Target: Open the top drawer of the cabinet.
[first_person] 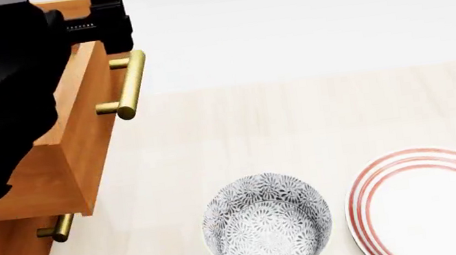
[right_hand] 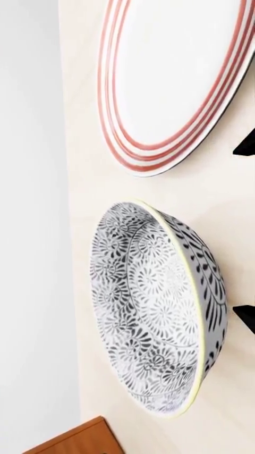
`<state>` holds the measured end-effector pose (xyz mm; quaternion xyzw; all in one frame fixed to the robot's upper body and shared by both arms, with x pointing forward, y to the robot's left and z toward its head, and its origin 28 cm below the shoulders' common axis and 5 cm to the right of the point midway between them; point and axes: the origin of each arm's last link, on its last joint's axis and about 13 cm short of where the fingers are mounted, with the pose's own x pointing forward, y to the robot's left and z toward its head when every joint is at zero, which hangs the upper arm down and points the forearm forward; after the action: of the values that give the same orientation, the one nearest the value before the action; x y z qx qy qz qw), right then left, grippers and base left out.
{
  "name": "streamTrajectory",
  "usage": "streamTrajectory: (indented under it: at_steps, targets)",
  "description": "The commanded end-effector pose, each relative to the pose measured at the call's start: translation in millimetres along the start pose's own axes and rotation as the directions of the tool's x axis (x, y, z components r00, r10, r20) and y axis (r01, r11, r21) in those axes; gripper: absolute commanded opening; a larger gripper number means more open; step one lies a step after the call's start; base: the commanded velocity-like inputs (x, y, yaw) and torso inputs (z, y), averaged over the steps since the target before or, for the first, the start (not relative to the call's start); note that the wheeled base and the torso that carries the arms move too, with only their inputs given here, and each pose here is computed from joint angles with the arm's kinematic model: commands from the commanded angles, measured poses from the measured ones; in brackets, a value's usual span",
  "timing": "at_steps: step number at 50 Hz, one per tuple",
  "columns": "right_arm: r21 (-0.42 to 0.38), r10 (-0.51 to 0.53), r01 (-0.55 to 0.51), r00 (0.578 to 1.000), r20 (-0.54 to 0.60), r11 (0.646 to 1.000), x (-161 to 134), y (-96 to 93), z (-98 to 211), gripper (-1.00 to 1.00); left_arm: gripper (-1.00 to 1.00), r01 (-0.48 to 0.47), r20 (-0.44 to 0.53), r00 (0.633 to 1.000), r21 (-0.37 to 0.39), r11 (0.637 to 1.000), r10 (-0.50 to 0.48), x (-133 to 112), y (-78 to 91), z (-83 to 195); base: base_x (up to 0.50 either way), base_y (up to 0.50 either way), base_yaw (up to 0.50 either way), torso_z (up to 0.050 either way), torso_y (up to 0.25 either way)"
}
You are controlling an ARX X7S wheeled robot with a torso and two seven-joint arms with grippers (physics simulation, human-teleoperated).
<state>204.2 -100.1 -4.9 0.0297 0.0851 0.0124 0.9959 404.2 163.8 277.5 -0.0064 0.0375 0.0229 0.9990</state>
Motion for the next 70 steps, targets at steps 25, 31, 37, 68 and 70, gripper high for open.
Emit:
streamTrajectory:
  at_steps: [25,31,37,68,70]
  targets:
    - [-0.002,0.006,-0.006,1.0,0.0,1.0,0,0.9,-2,1.0,1.0,0.059,-0.438,0.892,-0.138,0.989,-0.114,-7,-11.0,29,0.0,0.0,0.0,0.0,0.0]
    - [-0.001,0.005,-0.005,1.0,-0.001,1.0,0,0.7,-1,1.0,1.0,0.015,-0.441,0.894,-0.154,0.988,-0.082,-5,-10.2,32,0.0,0.0,0.0,0.0,0.0]
    - [-0.002,0.006,-0.006,1.0,-0.001,1.0,0,0.6,-1,1.0,1.0,0.001,-0.447,0.891,-0.162,0.987,-0.074,-4,-9.7,30,0.0,0.0,0.0,0.0,0.0]
    - [0.0,0.005,-0.005,1.0,-0.001,1.0,2,0.8,-1,1.0,1.0,-0.073,-0.548,0.82,-0.384,0.921,-0.164,-3,-13.3,31,0.0,0.0,0.0,0.0,0.0]
    - [0.001,0.003,-0.003,1.0,0.0,1.0,2,0.5,-1,1.0,1.0,-0.088,-0.549,0.819,-0.408,0.909,-0.167,-4,-12.7,35,0.0,0.0,0.0,0.0,0.0]
